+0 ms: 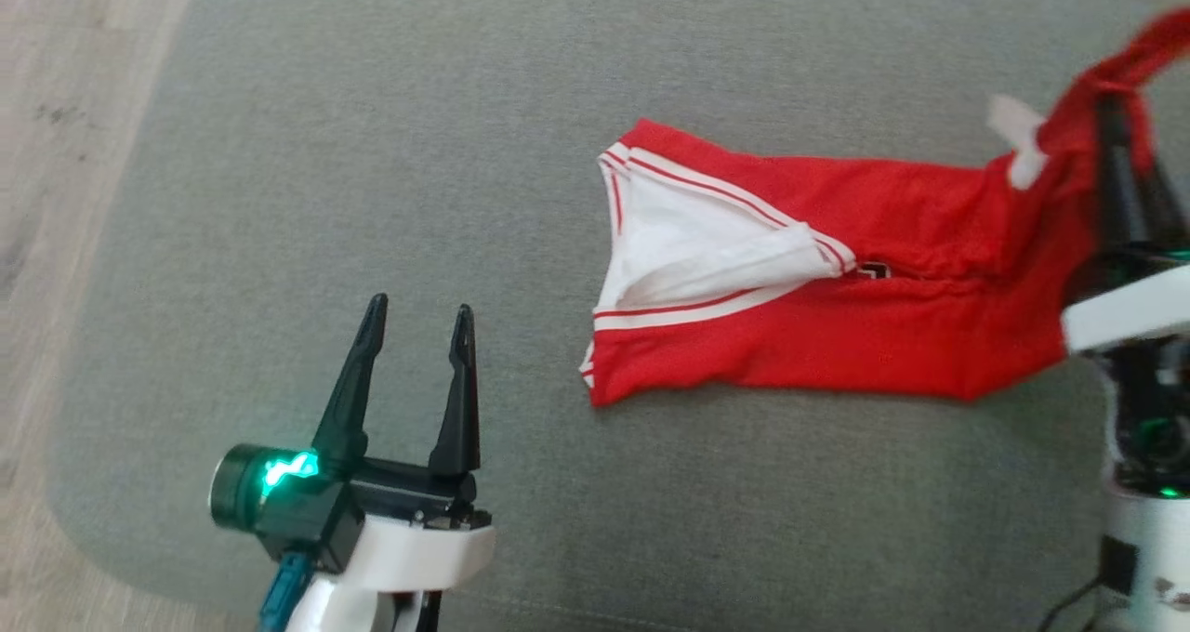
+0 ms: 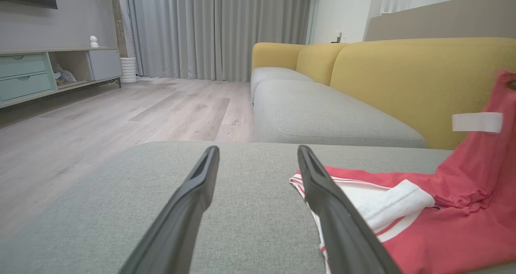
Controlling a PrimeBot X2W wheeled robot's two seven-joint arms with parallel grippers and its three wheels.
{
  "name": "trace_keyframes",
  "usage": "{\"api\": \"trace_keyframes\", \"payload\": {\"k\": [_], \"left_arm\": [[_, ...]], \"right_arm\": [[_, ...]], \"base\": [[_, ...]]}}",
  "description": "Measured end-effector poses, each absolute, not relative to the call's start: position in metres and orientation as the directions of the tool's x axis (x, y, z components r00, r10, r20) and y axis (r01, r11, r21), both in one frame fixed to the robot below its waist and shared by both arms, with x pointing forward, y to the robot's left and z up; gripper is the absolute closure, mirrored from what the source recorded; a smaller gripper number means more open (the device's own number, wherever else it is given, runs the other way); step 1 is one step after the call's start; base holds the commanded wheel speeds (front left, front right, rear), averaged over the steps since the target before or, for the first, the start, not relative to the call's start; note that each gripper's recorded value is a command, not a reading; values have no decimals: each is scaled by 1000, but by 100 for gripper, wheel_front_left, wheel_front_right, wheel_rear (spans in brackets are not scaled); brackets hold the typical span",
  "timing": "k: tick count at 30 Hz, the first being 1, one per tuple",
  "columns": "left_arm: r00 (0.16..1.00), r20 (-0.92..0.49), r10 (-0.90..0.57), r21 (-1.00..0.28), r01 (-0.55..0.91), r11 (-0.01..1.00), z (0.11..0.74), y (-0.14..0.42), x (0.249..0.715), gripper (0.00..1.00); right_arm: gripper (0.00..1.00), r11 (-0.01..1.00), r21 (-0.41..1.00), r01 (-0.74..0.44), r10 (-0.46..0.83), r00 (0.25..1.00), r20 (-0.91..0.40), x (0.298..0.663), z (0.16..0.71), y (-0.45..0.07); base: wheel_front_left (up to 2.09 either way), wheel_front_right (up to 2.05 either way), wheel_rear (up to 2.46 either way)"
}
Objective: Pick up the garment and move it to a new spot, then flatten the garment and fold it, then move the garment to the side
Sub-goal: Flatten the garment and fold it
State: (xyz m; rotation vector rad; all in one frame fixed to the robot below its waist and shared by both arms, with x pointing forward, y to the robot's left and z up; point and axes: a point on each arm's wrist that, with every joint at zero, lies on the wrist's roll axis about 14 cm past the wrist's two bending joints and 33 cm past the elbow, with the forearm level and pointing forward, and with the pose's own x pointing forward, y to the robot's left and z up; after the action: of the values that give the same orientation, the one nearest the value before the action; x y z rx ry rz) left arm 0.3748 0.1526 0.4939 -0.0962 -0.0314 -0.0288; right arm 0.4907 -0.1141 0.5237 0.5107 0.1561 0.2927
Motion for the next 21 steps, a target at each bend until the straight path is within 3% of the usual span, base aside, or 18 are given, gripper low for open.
{"api": "trace_keyframes", "payload": {"k": [9,18,19,20,21], "left_arm": [[998,26,50,-84,-48,995,495,175,358,0],[992,7,122,-67,-122,990,493,196,340,0],[992,6,127,-66,-127,990,493,198,339,0],[991,5,131,-65,-130,989,493,198,338,0],[991,5,132,-65,-131,989,493,198,337,0]], "right_arm": [[100,687,608,-399,578,806,-125,470,486,-2],[100,585,667,-462,724,668,-172,441,449,77],[78,572,675,-465,732,660,-166,440,449,83],[33,562,682,-468,740,652,-162,439,448,88],[0,551,691,-468,745,649,-154,439,449,93]], "base": [[0,0,0],[0,0,0],[0,0,0],[0,0,0],[0,0,0]]}}
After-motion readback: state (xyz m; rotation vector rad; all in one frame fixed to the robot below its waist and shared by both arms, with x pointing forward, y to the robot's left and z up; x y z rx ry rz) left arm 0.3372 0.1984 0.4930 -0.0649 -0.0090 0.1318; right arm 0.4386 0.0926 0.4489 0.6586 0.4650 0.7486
